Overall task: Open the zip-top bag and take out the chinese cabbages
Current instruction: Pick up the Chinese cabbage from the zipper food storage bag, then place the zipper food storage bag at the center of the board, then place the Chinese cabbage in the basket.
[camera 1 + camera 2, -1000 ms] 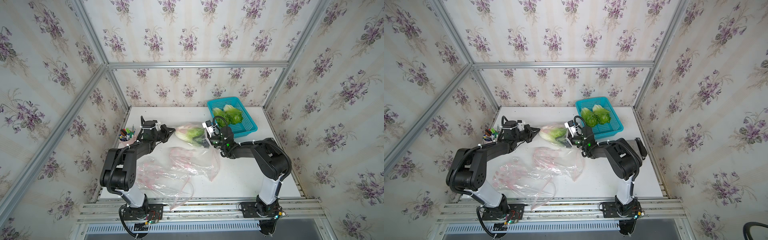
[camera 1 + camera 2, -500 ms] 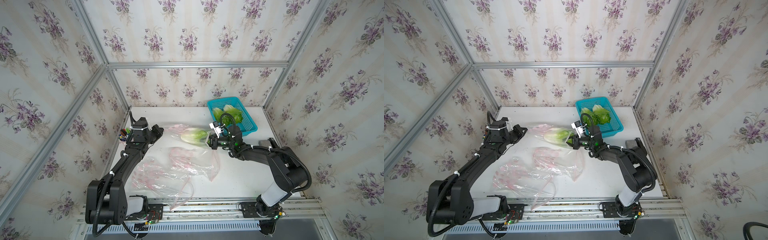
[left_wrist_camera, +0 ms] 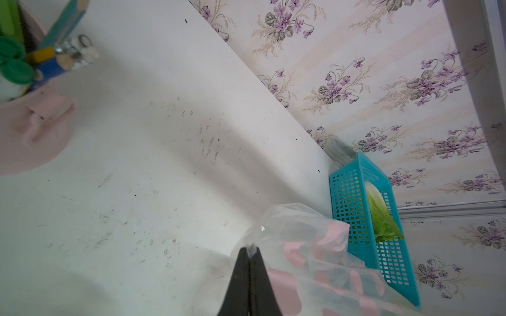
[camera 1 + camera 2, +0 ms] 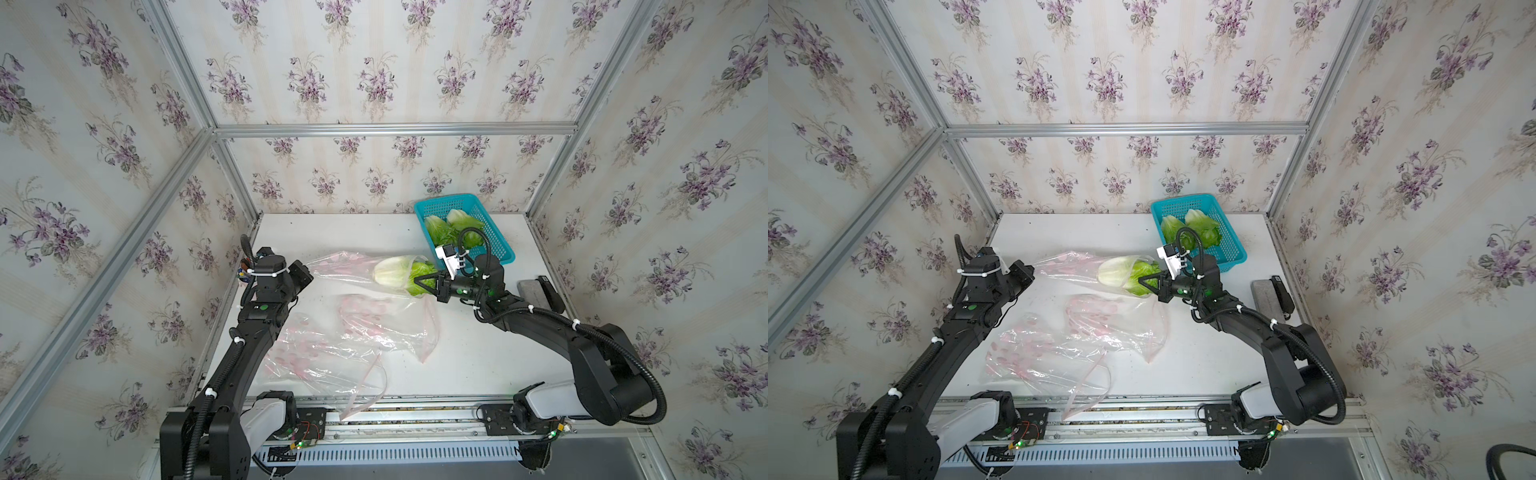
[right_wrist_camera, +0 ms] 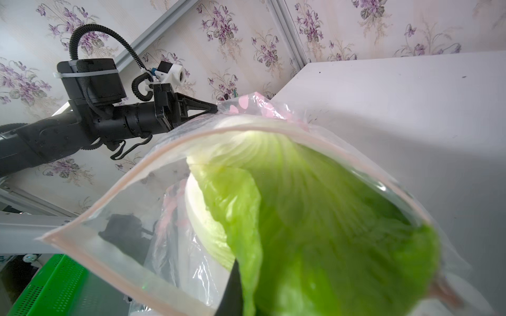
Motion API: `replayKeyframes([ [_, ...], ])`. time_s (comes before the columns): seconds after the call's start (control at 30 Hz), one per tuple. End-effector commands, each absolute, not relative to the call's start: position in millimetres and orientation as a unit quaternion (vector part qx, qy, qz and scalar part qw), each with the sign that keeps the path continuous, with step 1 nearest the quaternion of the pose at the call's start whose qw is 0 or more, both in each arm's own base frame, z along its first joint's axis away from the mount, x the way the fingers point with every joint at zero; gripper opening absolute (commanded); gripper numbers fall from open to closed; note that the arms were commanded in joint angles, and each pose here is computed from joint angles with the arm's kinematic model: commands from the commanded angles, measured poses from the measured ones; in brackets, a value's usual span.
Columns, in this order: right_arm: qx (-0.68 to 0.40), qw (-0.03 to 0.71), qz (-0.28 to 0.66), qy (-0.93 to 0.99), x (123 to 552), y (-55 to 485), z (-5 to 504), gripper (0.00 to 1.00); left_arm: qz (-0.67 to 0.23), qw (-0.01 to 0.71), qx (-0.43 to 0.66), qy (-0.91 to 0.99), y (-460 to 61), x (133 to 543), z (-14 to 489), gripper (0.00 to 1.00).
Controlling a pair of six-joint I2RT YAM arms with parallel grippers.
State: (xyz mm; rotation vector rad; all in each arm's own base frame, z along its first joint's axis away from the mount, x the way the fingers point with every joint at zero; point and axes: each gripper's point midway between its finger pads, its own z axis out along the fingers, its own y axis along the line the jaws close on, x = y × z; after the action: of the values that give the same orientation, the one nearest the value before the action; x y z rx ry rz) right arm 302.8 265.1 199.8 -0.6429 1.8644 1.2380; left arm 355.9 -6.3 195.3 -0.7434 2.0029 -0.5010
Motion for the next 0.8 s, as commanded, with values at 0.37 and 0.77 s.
replayKeyframes([
  [0.37, -0.191, 0.483, 0.393, 0.759, 316, 215, 210, 0.00, -0.072, 0.477, -0.374, 0.792, 55, 329, 182, 0.00],
  [0.77, -0.184, 0.568, 0.247, 0.763, 337, 175, 250, 0.00, -0.053, 0.472, -0.373, 0.797, 61, 322, 179, 0.00],
])
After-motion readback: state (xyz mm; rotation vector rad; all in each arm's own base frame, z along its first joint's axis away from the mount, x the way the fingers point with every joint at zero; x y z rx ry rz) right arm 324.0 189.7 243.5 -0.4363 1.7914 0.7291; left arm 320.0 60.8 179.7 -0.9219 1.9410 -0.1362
